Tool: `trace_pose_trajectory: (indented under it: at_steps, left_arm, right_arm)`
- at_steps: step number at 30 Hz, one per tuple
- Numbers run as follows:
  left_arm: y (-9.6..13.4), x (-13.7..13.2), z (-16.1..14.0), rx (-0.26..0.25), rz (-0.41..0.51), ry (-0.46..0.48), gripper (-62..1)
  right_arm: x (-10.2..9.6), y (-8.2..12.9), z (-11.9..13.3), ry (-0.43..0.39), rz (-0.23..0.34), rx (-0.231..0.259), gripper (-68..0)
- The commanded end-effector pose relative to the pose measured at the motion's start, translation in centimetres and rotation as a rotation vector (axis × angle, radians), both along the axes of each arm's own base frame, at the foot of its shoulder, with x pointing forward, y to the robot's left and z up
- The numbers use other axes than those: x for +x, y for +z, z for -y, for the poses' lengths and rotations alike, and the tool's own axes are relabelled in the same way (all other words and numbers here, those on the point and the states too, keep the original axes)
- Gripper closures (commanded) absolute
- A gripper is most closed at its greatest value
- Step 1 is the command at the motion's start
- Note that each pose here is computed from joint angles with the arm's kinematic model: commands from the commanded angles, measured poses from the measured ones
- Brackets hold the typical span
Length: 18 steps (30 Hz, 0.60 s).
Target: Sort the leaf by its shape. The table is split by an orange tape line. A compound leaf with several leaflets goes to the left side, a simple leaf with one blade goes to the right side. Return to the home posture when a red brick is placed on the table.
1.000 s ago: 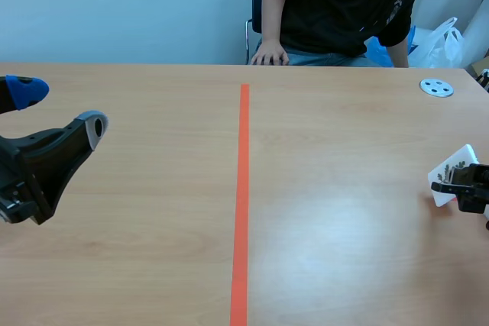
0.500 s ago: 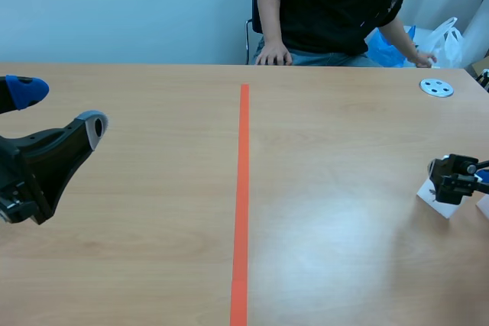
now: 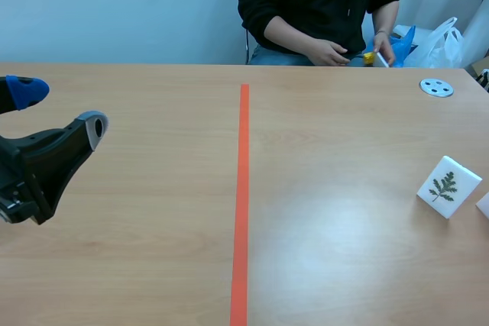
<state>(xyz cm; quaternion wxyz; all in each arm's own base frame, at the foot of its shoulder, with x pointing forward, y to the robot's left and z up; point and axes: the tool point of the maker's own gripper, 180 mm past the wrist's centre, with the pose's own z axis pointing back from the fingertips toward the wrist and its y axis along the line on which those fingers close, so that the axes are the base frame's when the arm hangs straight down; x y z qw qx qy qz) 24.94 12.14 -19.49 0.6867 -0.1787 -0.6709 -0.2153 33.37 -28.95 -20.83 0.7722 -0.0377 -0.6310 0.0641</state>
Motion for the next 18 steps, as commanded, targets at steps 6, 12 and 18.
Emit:
trace_pose_trajectory:
  at_steps: [6, 12, 18]
  left_arm:
    - [0.8, 0.2, -0.1, -0.022, 0.025, 0.008, -52.9]
    - [0.8, 0.2, -0.1, -0.022, 0.026, 0.008, -52.9]
    - [1.0, 0.3, -0.1, -0.024, 0.034, 0.008, -52.9]
  right_arm:
    - [-2.5, 3.6, -4.3, 0.178, 0.036, -0.118, -50.2]
    - [-4.2, 5.6, -8.1, 0.273, 0.060, -0.148, -50.2]
    - [-5.7, 6.0, -11.0, 0.349, 0.050, -0.163, -50.2]
